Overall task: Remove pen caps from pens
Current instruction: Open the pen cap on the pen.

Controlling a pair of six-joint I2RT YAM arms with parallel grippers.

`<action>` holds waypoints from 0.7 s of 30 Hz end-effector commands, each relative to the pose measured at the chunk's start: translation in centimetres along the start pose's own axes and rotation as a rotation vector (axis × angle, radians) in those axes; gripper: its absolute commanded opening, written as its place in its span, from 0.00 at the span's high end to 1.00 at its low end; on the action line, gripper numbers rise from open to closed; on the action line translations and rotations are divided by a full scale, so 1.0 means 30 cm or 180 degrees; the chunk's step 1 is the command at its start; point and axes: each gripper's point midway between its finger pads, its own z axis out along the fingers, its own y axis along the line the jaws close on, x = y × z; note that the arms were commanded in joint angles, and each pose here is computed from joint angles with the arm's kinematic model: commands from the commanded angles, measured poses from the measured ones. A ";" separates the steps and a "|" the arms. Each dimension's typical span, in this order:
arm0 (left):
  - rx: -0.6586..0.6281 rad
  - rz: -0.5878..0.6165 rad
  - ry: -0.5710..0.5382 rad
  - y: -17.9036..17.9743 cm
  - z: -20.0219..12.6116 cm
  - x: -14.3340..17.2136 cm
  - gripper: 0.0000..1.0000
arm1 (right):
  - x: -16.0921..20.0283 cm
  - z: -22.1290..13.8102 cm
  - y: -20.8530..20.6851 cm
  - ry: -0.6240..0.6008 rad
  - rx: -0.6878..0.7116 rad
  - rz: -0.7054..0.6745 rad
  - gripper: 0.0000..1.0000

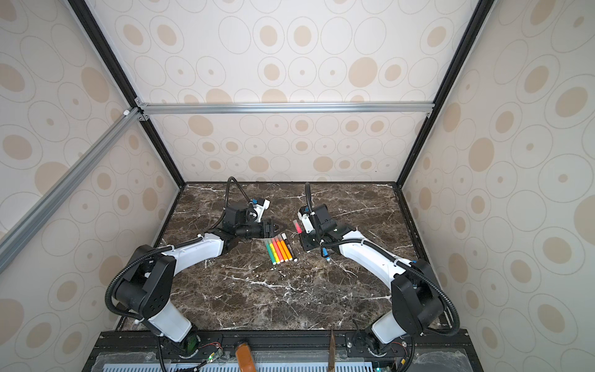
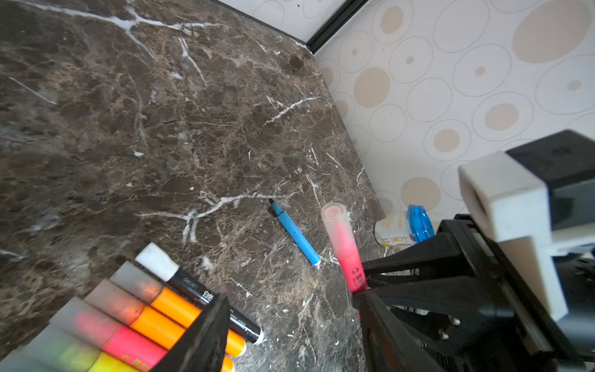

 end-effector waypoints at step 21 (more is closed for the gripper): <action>0.0553 0.0005 -0.0107 -0.169 0.109 -0.087 0.61 | -0.037 -0.019 0.046 -0.0208 -0.0238 -0.0105 1.00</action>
